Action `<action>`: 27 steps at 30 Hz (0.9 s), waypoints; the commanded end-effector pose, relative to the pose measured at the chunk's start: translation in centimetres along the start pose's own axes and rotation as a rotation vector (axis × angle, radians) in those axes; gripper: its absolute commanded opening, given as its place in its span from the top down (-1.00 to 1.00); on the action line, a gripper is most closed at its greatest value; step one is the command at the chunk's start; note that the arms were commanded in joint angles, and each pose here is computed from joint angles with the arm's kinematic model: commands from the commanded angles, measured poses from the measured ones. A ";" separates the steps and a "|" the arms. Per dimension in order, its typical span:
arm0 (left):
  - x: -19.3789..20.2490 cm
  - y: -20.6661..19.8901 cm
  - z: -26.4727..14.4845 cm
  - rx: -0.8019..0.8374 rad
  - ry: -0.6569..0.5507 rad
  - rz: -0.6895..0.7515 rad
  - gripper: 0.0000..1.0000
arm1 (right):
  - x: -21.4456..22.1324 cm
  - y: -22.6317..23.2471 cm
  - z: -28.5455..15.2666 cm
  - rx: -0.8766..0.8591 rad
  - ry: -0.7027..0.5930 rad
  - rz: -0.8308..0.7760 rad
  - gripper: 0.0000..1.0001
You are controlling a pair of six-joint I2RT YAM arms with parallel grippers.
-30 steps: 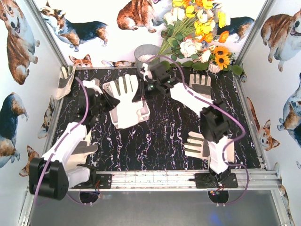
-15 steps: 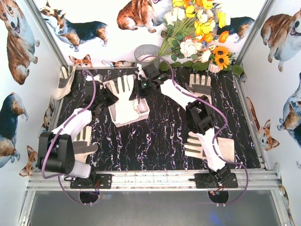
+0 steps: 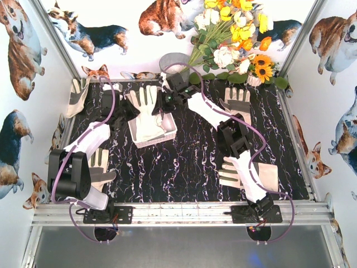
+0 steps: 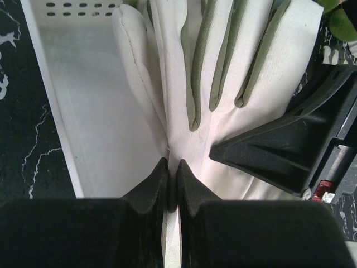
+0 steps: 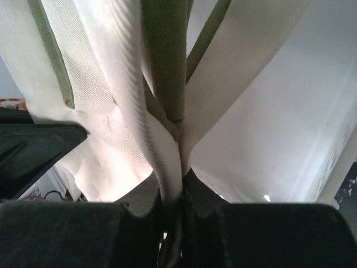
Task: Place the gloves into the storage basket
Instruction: Place the glove in the bin.
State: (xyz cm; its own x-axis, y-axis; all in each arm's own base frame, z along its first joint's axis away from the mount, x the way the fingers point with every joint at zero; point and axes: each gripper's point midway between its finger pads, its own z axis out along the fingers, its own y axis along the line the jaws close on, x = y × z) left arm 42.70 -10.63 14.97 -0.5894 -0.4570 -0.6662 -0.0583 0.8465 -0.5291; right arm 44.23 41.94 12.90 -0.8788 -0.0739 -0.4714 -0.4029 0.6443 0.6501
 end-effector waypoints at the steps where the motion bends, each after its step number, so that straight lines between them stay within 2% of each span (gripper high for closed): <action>1: -2.4 0.2 0.4 -0.019 -0.049 0.017 1.00 | -2.6 -0.9 0.6 0.047 -0.082 -0.042 1.00; 11: -1.7 1.7 2.7 -0.068 -0.010 0.034 1.00 | -1.5 -2.9 2.3 0.091 -0.050 -0.027 1.00; 20: 0.4 3.5 4.2 -0.129 0.068 0.049 1.00 | 2.3 -3.1 2.6 0.189 0.058 -0.056 1.00; 25: 2.2 4.8 4.1 -0.203 0.135 0.085 1.00 | 3.3 -3.6 3.0 0.246 0.075 -0.077 1.00; 26: 2.6 5.1 4.1 -0.220 0.147 0.090 1.00 | 3.3 -3.8 3.0 0.256 0.076 -0.075 0.98; 27: 2.9 5.4 4.0 -0.234 0.160 0.094 1.00 | 3.4 -4.1 3.0 0.268 0.077 -0.074 0.88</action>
State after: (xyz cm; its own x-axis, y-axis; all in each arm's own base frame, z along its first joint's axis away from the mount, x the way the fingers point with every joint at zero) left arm 43.39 -9.96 7.94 -0.7242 -0.3777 -0.5769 -0.1472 0.9021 -0.4057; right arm 43.17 42.18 7.74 -0.8802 -0.1541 -0.4489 -0.3907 0.7722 0.5011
